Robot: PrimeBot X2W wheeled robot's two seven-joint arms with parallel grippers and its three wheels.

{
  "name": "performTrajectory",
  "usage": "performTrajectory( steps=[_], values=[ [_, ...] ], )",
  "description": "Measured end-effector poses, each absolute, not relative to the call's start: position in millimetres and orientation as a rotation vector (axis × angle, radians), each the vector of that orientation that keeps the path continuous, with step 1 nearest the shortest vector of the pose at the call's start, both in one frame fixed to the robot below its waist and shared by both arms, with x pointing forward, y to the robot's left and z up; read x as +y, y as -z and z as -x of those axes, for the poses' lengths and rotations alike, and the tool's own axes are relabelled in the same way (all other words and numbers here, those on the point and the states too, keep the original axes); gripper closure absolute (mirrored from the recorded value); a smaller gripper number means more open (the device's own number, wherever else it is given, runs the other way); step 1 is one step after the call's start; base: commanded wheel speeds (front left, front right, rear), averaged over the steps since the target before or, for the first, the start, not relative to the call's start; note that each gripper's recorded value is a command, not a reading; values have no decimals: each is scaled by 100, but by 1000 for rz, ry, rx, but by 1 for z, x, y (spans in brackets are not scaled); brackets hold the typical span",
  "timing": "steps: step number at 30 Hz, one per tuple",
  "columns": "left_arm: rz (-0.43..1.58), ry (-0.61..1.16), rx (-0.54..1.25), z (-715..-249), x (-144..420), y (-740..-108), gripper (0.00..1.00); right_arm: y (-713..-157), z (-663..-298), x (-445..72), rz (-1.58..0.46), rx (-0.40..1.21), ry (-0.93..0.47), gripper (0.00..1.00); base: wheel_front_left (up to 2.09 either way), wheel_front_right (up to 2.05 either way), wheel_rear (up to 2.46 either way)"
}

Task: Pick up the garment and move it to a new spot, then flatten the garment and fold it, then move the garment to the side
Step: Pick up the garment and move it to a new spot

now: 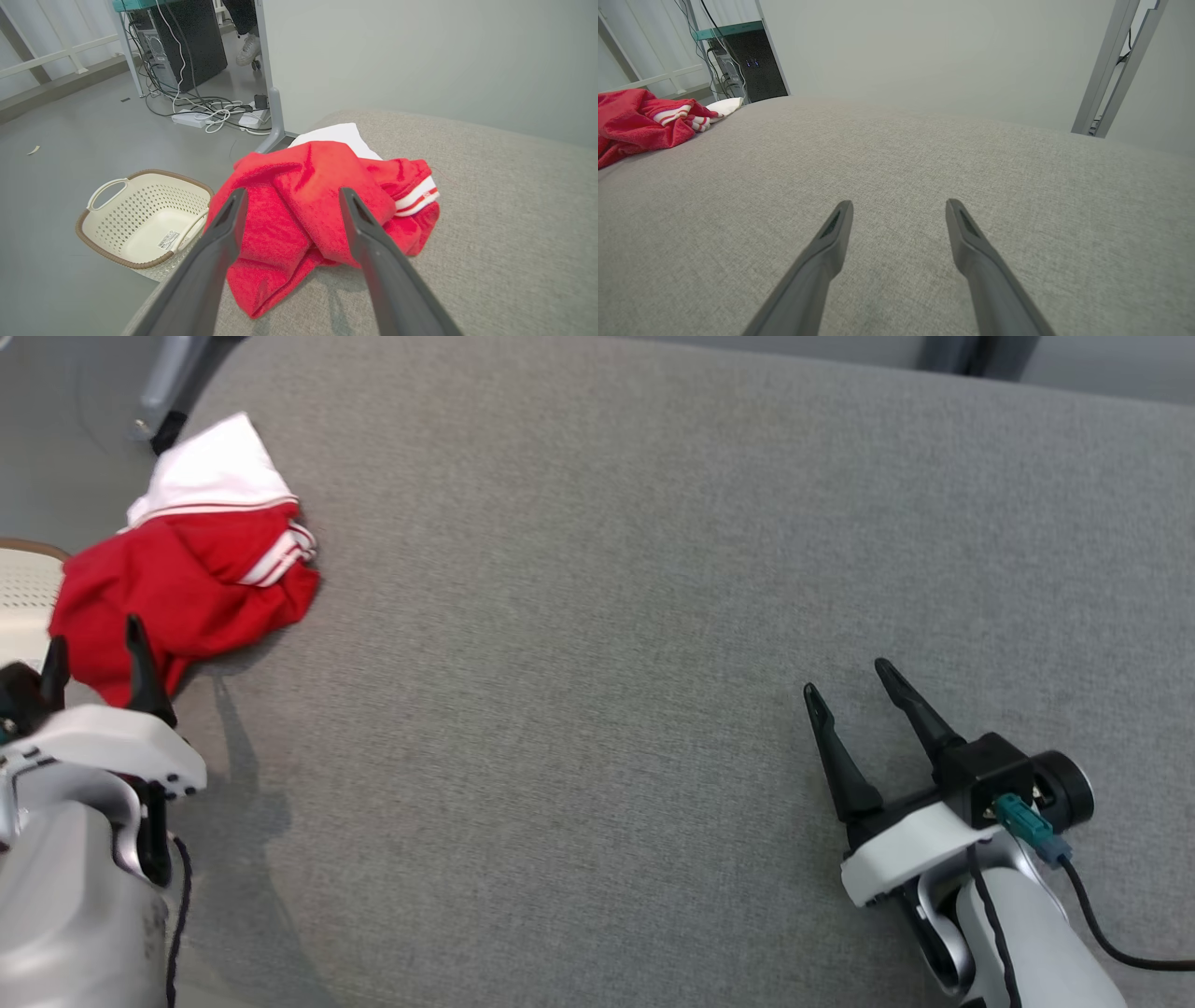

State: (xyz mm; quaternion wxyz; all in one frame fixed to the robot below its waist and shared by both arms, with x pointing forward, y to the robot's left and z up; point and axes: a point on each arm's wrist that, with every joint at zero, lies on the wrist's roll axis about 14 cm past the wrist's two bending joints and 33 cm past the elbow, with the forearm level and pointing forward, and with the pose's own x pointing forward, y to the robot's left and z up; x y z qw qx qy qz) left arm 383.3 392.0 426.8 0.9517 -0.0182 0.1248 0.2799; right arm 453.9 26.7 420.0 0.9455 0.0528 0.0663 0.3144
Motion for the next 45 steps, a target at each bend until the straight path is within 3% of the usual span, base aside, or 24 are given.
performTrajectory(
  steps=[14,15,16,17,29,36,45],
  values=[
    [112,-552,568,-434,389,-358,0,-408,-483,1,-111,113,-578,0,0,0,0],
    [112,-554,580,-434,389,-356,29,-407,-484,0,-111,113,-573,0,0,0,0],
    [109,-553,591,-435,388,-353,68,-407,-484,-2,-110,112,-569,0,0,0,0],
    [105,-550,593,-437,388,-353,100,-408,-484,-3,-111,111,-566,0,0,0,0],
    [83,-466,448,-456,371,-395,100,-440,-475,-11,-130,60,-533,0,0,0,0],
    [81,-326,309,-480,328,-437,100,-466,-462,-21,-130,17,-505,0,0,0,0],
    [124,-98,220,-492,232,-457,100,-491,-441,-51,-159,-23,-425,0,0,0,0]
  ],
)
